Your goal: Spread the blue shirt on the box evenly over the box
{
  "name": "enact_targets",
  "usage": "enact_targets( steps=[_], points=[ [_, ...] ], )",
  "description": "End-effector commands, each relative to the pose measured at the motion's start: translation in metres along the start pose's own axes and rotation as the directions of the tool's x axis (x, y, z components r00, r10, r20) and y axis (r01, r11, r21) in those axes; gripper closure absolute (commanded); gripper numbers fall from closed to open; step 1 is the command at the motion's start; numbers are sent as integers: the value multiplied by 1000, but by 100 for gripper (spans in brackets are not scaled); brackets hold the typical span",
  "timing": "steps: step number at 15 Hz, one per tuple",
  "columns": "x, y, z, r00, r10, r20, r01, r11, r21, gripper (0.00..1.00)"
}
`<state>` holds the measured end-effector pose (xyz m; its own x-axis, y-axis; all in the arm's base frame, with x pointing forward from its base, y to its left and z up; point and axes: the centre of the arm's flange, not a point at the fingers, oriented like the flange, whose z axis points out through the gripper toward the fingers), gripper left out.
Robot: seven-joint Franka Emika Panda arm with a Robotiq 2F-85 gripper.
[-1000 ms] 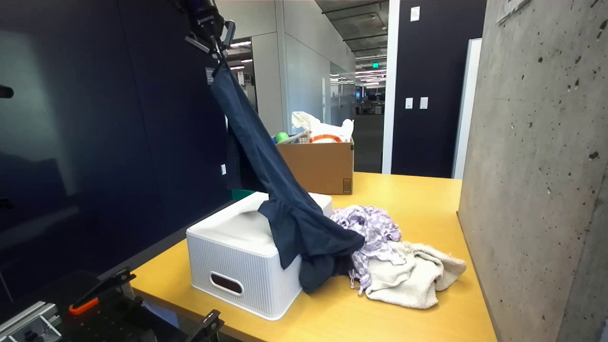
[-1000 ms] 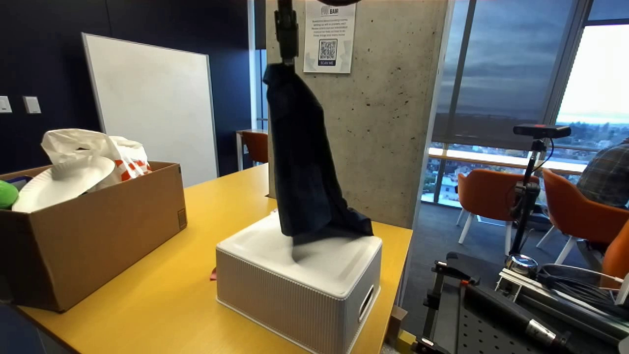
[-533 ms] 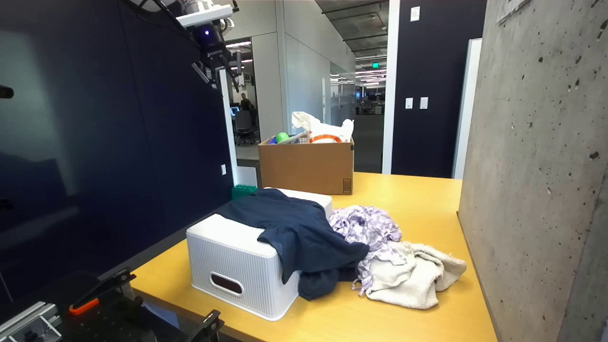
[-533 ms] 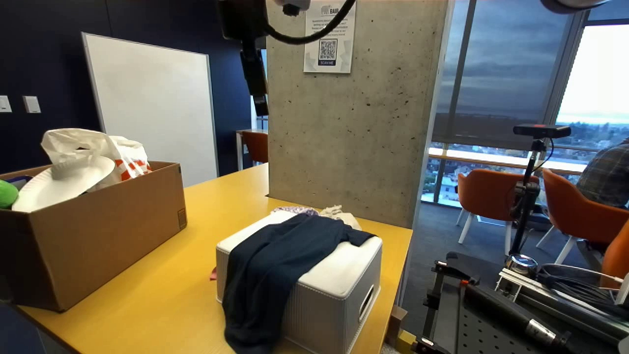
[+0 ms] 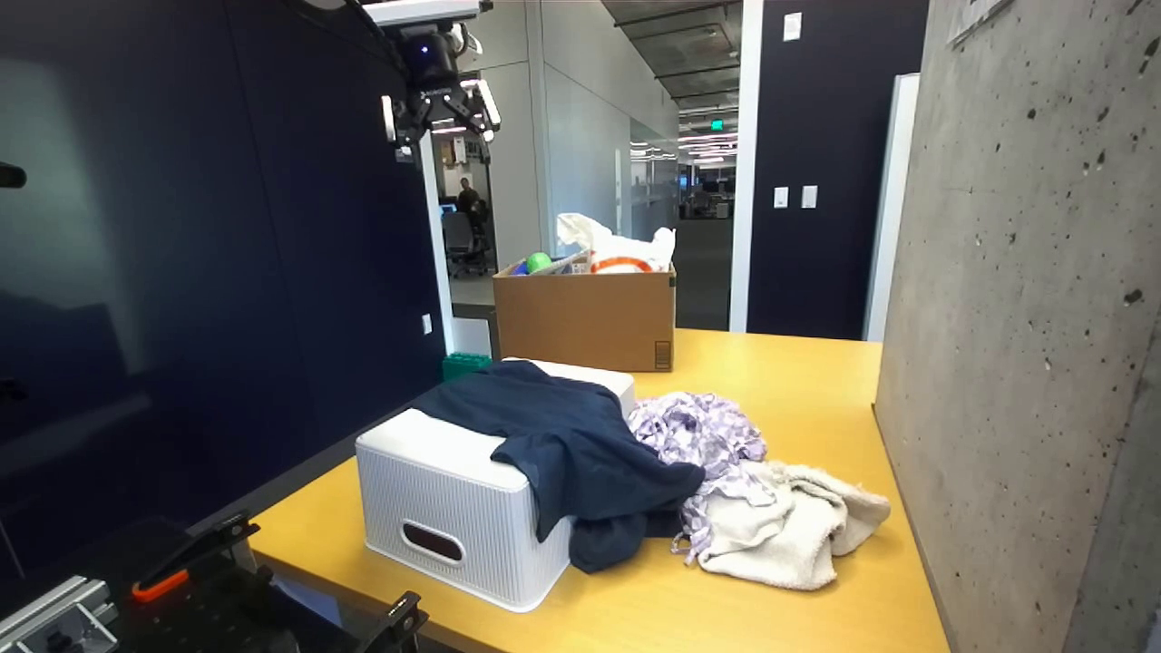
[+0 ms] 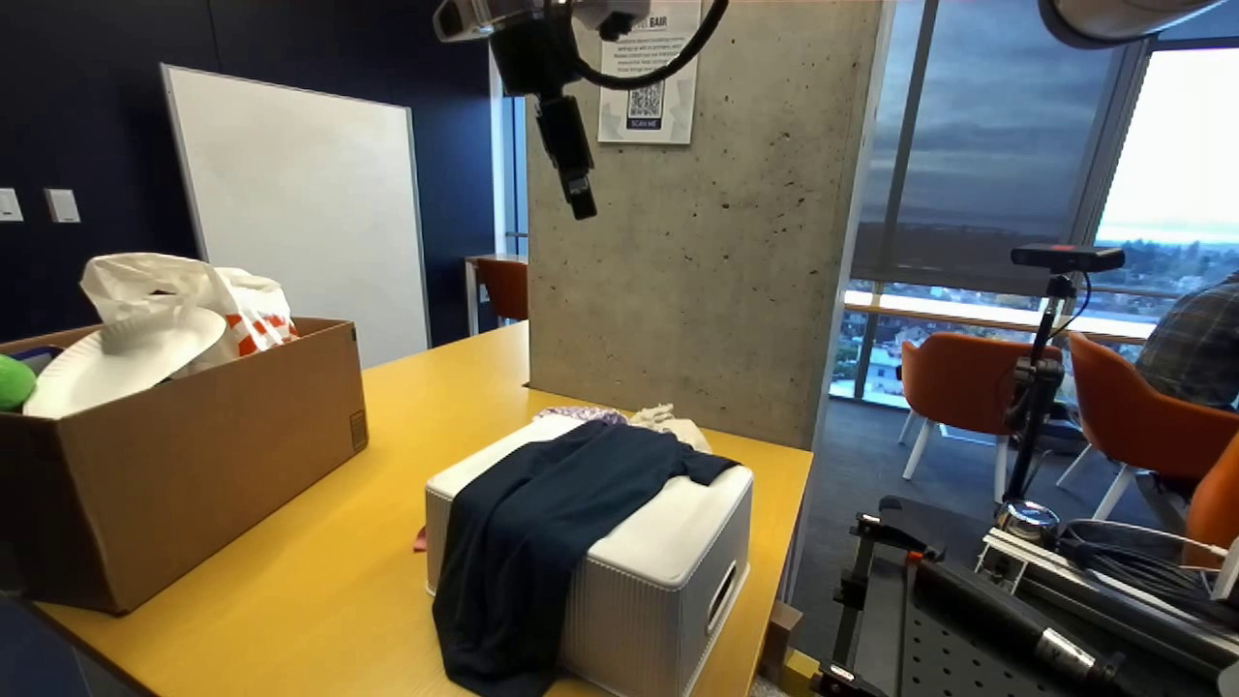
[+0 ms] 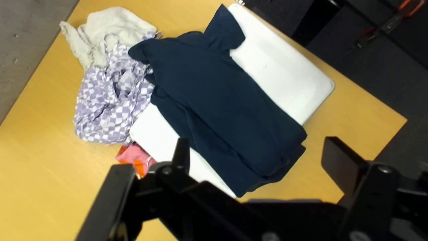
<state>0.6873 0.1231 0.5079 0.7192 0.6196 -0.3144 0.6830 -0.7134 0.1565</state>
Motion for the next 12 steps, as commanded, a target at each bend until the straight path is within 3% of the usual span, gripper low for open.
enact_targets(
  steps=[1, 4, 5, 12],
  points=[
    [-40, -19, 21, 998, -26, 59, 21, 997, 73, 0],
    [-69, -38, 41, 996, 2, 87, -8, 998, 63, 0],
    [-23, -9, 26, 996, -9, 86, 3, 998, 64, 0],
    [-42, -20, 28, 994, -8, 108, 1, 998, 65, 0]
  ],
)
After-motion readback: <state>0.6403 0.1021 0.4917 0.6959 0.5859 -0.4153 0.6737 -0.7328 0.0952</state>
